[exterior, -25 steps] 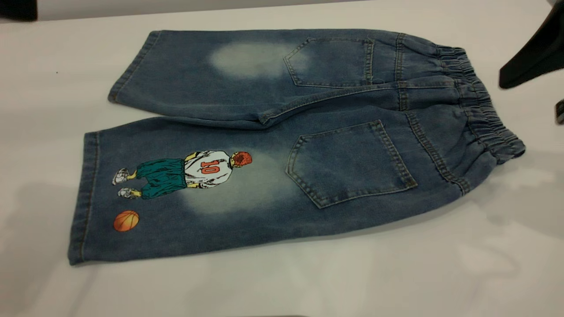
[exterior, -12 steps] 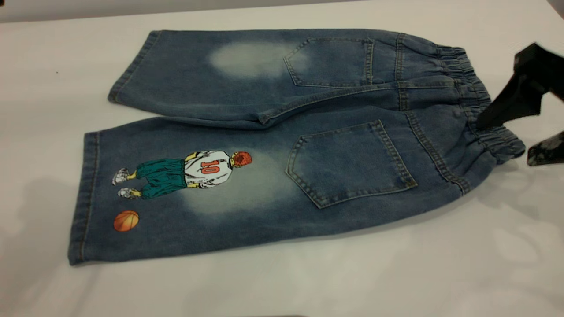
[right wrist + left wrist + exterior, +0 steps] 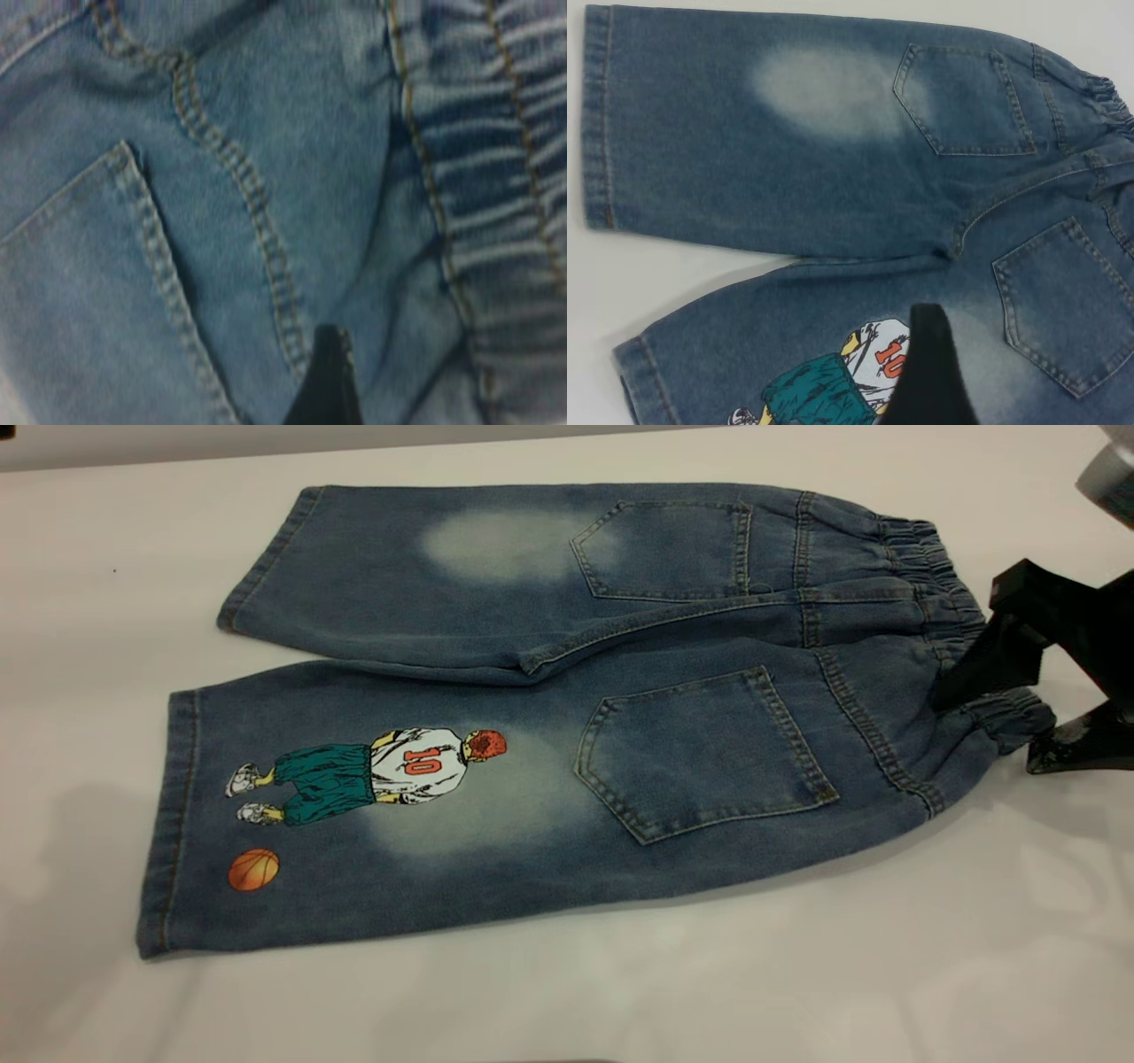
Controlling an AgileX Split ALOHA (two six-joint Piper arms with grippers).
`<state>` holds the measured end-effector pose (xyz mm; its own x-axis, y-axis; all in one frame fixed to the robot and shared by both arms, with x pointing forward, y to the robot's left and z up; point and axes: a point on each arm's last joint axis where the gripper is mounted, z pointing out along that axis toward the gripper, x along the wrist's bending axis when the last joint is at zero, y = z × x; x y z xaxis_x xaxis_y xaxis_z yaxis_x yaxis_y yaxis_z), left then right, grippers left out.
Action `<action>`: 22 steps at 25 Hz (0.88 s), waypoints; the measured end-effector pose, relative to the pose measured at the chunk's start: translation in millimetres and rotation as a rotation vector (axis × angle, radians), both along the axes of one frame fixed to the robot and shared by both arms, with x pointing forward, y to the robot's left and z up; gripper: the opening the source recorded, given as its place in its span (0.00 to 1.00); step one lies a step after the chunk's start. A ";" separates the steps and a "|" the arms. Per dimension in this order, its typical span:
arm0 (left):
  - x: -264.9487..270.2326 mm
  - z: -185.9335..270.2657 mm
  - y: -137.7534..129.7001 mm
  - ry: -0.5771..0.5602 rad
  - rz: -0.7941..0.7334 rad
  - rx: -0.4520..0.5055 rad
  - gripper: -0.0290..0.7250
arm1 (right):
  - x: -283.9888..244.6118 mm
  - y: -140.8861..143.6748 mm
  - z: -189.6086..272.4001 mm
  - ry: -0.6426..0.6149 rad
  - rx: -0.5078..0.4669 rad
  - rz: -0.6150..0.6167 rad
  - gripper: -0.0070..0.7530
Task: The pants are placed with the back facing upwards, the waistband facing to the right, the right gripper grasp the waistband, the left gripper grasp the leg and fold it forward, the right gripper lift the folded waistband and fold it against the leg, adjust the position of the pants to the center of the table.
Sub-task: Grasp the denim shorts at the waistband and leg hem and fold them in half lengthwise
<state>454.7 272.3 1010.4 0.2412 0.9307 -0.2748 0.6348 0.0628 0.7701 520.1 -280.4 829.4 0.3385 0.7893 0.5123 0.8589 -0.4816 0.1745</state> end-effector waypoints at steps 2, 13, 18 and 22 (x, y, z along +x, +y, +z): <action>-0.2 0.0 -0.3 0.001 -0.003 -0.002 0.71 | 1.4 -0.6 -1.2 0.002 -0.006 -0.003 0.71; 3.7 -12.2 -0.3 0.084 0.010 -0.023 0.71 | -0.4 -7.7 -5.0 0.024 -0.112 0.033 0.08; 8.4 -51.0 -0.8 0.362 0.004 -0.038 0.68 | -0.4 -7.0 -4.7 0.021 -0.110 0.052 0.06; 7.0 -81.0 -0.5 0.576 0.005 -0.040 0.68 | -0.5 -6.6 -4.6 0.020 -0.108 0.056 0.06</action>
<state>461.7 271.8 929.4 0.0380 0.9177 -0.3955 0.9508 0.0886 0.2968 519.6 -287.0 824.8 0.3014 0.8573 0.4174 0.8877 -0.4121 0.2054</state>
